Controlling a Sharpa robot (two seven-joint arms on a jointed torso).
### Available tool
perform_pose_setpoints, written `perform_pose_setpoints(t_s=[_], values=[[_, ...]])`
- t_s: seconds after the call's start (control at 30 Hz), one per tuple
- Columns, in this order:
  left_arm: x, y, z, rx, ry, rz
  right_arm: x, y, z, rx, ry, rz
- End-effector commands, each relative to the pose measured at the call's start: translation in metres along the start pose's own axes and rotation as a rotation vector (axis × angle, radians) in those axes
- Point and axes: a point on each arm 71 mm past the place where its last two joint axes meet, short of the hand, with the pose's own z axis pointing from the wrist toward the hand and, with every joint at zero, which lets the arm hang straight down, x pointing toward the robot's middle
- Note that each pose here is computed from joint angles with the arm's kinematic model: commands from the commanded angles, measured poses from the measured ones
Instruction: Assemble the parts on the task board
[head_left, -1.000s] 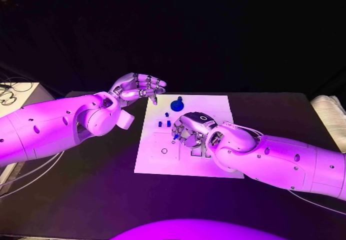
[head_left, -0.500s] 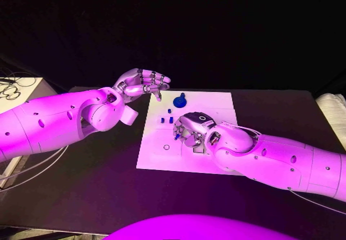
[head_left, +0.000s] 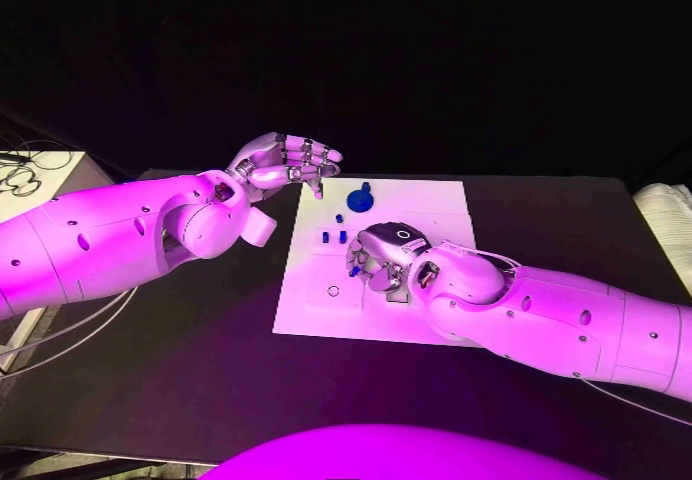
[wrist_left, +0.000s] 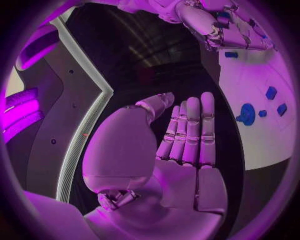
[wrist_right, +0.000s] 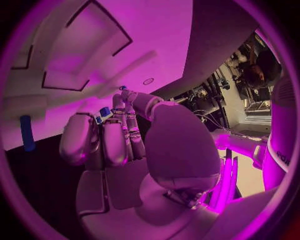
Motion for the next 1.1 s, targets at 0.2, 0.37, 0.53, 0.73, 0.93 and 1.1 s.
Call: perform_pose_setpoints(t_s=[0.2, 0.37, 0.53, 0.73, 0.93, 1.1], values=[[0.0026, -0.0008, 0.0004, 0.004, 0.020, -0.014, 0.0009, -0.0035, 0.0020, 0.020, -0.009, -0.030], [0.0023, -0.0008, 0.0002, 0.003, 0.020, -0.014, 0.0011, -0.0031, 0.0031, 0.022, -0.015, -0.031], [0.0023, -0.0007, 0.0001, 0.002, 0.021, -0.015, 0.0017, -0.0028, 0.0037, 0.023, -0.016, -0.031], [0.0023, -0.0006, 0.0003, 0.001, 0.022, -0.015, 0.0032, -0.0017, 0.0040, 0.014, 0.000, -0.032], [0.0025, -0.0005, 0.0005, 0.001, 0.022, -0.015, 0.0064, 0.0021, 0.0046, -0.018, 0.040, -0.026], [0.0026, -0.0006, 0.0004, 0.001, 0.022, -0.015, 0.0100, 0.0032, 0.0063, -0.031, 0.068, -0.016]])
